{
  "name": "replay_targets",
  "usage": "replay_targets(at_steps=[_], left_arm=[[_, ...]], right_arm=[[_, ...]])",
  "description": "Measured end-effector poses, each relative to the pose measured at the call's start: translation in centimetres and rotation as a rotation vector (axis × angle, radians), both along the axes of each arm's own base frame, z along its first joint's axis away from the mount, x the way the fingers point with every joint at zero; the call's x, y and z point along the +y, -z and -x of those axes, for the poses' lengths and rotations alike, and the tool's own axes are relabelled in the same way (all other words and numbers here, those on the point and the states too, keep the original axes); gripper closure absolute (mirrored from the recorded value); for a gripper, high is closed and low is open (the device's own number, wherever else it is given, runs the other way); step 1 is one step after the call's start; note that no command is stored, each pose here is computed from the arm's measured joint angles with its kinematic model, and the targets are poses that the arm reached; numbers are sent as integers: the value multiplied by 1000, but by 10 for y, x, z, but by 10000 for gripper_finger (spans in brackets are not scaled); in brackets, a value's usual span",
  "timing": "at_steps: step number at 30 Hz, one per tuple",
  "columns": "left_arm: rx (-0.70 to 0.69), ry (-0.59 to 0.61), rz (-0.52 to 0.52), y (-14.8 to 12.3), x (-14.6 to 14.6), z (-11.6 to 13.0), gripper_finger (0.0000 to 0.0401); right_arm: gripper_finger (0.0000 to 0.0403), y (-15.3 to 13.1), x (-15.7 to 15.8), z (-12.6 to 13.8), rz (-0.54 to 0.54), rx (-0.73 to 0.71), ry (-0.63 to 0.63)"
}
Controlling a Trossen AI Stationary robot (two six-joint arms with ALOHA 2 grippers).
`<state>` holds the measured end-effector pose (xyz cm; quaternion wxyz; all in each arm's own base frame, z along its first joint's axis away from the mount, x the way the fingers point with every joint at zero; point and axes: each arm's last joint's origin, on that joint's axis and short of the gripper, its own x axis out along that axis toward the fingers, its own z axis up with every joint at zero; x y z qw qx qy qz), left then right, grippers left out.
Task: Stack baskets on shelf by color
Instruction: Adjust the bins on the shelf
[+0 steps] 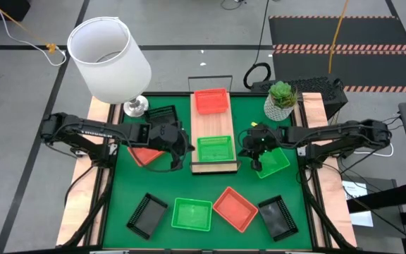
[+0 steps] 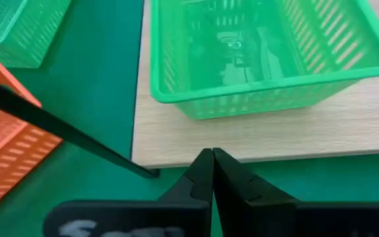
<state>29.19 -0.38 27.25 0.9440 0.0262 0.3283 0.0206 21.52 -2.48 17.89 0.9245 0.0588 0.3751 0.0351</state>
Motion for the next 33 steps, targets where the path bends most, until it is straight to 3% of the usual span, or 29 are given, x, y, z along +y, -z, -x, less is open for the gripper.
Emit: replay_targets(at_steps=[10, 25, 33], left_arm=[[-9, 5, -5, -1, -1, -1, 375], [-4, 17, -21, 0, -1, 0, 375], [-37, 16, -20, -3, -1, -2, 375]], right_arm=[[403, -7, 5, -7, 8, -94, -24], [403, 1, 5, -10, 20, -65, -42], [403, 10, 7, -19, -41, -65, -68]])
